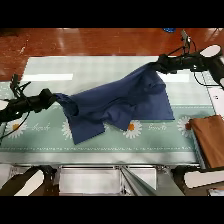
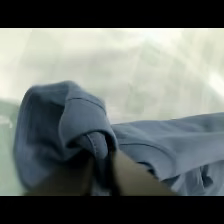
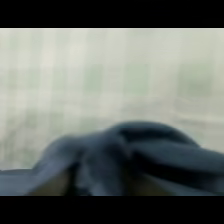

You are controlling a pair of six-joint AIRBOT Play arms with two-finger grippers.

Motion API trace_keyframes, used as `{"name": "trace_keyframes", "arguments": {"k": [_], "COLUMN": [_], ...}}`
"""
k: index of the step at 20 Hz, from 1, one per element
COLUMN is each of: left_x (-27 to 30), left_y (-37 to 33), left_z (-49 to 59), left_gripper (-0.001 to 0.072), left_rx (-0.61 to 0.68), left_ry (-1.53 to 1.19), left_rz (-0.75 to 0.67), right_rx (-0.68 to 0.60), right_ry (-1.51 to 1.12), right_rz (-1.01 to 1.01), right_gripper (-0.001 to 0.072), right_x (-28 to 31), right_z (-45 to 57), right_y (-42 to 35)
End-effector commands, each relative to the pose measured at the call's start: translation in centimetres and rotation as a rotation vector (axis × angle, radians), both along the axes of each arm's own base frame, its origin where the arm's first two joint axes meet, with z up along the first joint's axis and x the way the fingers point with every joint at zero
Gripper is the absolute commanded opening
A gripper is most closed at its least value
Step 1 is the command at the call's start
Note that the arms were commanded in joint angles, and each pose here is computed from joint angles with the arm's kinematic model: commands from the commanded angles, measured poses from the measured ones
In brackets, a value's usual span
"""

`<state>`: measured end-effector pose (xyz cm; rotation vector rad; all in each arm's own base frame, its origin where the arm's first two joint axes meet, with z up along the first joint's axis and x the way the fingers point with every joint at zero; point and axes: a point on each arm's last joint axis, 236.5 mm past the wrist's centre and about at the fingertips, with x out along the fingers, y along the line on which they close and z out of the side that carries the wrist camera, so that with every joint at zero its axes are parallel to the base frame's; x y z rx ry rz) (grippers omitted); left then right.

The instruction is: Fold the shirts.

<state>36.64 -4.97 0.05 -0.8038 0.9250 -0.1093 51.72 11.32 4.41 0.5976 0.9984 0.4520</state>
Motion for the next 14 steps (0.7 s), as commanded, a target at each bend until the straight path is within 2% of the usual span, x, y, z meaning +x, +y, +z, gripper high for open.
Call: {"name": "trace_keyframes", "arguments": {"k": [1,4,7,9,11,14], "left_x": [2.6,0.2,-7.4,-11.1,-13.3,-17.3], "left_y": [-0.3,3.4,7.5,7.2,4.2,1.3], "left_z": [1.5,2.8,0.1,-2.0,-3.9,-7.1], "left_gripper": [0.0511,0.0509,0.0508,0.0508,0.0508,0.0508], "left_rx": [0.005,0.135,0.196,0.144,0.03,-0.082], "left_ry": [-0.036,0.074,0.377,0.476,0.503,0.627], "left_rz": [-0.022,-0.128,-0.193,-0.196,-0.194,-0.194], "right_rx": [0.069,0.07,-0.152,-0.223,-0.176,-0.17], "right_ry": [0.023,0.09,0.27,0.354,0.374,0.363], "right_rz": [-0.085,-0.077,-0.007,-0.122,-0.246,-0.268], "right_gripper": [0.0416,0.0409,0.0408,0.0408,0.0408,0.0408], "right_x": [2.5,-0.3,-7.7,-11.5,-14.4,-18.3], "right_z": [-0.4,0.5,-2.5,-4.8,-6.9,-9.2], "right_y": [-1.6,-6.6,-14.1,-17.9,-18.5,-16.9]}}
